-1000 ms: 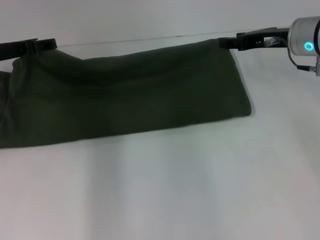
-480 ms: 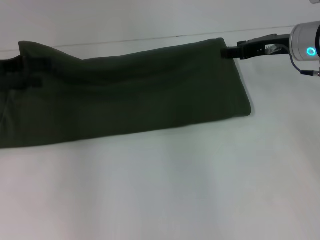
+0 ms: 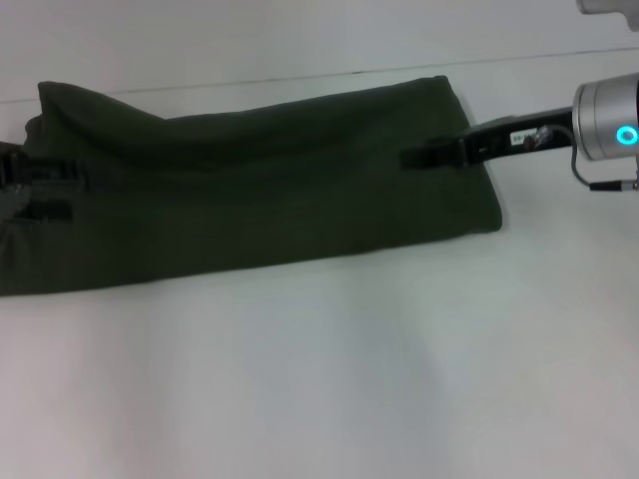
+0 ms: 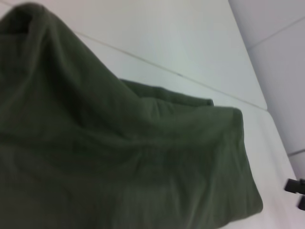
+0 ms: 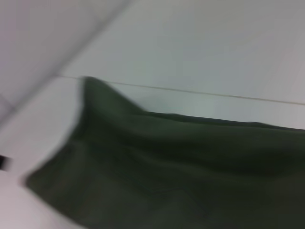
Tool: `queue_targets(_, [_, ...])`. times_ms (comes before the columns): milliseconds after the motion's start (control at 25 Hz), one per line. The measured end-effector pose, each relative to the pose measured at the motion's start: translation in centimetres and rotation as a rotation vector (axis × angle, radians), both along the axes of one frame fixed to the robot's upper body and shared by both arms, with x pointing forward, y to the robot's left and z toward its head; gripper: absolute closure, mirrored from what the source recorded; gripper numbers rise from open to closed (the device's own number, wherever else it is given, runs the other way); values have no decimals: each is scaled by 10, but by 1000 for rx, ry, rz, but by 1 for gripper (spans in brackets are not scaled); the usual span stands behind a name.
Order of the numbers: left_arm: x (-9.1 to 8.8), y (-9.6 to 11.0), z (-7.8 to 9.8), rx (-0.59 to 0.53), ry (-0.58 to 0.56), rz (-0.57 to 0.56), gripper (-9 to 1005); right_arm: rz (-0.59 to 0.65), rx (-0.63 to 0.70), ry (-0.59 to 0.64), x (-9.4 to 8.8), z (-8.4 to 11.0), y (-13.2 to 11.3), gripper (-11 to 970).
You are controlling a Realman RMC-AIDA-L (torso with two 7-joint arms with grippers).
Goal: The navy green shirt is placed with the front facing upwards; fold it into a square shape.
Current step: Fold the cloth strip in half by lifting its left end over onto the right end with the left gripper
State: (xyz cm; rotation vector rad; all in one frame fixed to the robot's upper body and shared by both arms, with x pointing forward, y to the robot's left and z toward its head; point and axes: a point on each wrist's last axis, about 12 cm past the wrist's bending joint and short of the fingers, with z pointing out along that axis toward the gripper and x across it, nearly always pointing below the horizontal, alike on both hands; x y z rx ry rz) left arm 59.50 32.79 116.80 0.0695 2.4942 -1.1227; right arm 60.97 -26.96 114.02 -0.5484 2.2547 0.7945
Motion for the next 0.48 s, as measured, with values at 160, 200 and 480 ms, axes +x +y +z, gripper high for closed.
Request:
queue_targets(160, [-4,1,-3,5,5,-18,137,61,105,-5,-13,2,0,392])
queue_targets(200, [-4,2,-4,5,4,-17,137,59,115,-7,-14,2,-1,392])
queue_targets(480, [-6,6,-13,2,37,-6,138,-87,86,119,-13,-12,-24,390])
